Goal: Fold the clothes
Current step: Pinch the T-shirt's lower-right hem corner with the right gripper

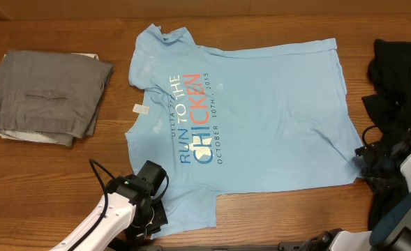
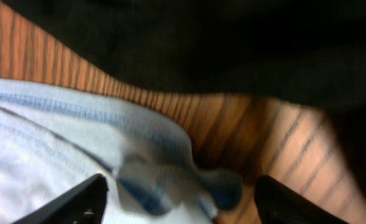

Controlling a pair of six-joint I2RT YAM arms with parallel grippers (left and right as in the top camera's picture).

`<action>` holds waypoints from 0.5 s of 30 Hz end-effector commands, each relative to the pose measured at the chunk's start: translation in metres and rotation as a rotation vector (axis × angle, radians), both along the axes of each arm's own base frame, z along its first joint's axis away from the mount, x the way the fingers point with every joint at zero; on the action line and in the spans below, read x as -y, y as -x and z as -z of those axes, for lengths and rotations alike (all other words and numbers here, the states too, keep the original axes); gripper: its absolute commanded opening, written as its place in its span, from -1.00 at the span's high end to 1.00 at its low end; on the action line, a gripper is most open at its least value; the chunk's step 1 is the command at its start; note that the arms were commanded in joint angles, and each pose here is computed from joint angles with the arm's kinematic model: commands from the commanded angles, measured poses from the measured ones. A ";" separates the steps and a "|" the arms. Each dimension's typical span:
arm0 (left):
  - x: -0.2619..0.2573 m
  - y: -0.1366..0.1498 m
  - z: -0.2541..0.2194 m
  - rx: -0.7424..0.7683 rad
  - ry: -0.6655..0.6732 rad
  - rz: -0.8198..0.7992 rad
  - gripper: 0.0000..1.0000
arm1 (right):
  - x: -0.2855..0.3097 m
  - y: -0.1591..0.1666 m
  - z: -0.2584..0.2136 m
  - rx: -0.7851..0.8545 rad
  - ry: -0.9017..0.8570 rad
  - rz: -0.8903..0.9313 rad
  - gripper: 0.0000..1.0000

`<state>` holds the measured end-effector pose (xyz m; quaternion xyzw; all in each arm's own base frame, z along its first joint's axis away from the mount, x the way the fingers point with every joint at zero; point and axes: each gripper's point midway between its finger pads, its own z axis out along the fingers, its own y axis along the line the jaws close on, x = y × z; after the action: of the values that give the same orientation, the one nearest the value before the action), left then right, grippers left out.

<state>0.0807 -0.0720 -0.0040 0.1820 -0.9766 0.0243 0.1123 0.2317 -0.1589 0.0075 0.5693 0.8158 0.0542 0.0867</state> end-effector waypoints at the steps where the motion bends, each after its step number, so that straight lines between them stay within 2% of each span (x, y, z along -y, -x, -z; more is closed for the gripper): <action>1: 0.001 0.003 0.001 -0.007 0.009 0.026 0.83 | 0.001 0.005 0.007 -0.011 0.021 -0.015 -0.48; 3: 0.001 0.003 0.001 -0.007 0.009 0.026 0.83 | 0.000 0.006 0.008 -0.013 0.020 -0.018 -0.41; 7: 0.001 0.003 0.001 -0.007 0.010 0.026 0.85 | 0.000 0.007 0.008 -0.017 0.022 -0.016 -0.13; 8: 0.001 0.003 0.001 -0.007 0.010 0.026 0.85 | 0.001 0.007 0.008 -0.023 0.027 -0.015 -0.18; 9: 0.001 0.003 0.001 -0.007 0.009 0.026 0.85 | 0.002 0.008 0.008 -0.027 0.033 -0.014 -0.46; 10: 0.001 0.003 0.001 -0.007 0.009 0.026 0.84 | 0.003 0.008 0.008 -0.028 0.036 -0.014 -0.53; 15: 0.001 0.003 0.001 -0.007 0.009 0.026 0.83 | 0.001 0.002 0.001 -0.007 0.016 -0.041 -0.56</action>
<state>0.0805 -0.0719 -0.0042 0.1820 -0.9766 0.0241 0.1125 0.2296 -0.1613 0.0044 0.5612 0.8214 0.0433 0.0920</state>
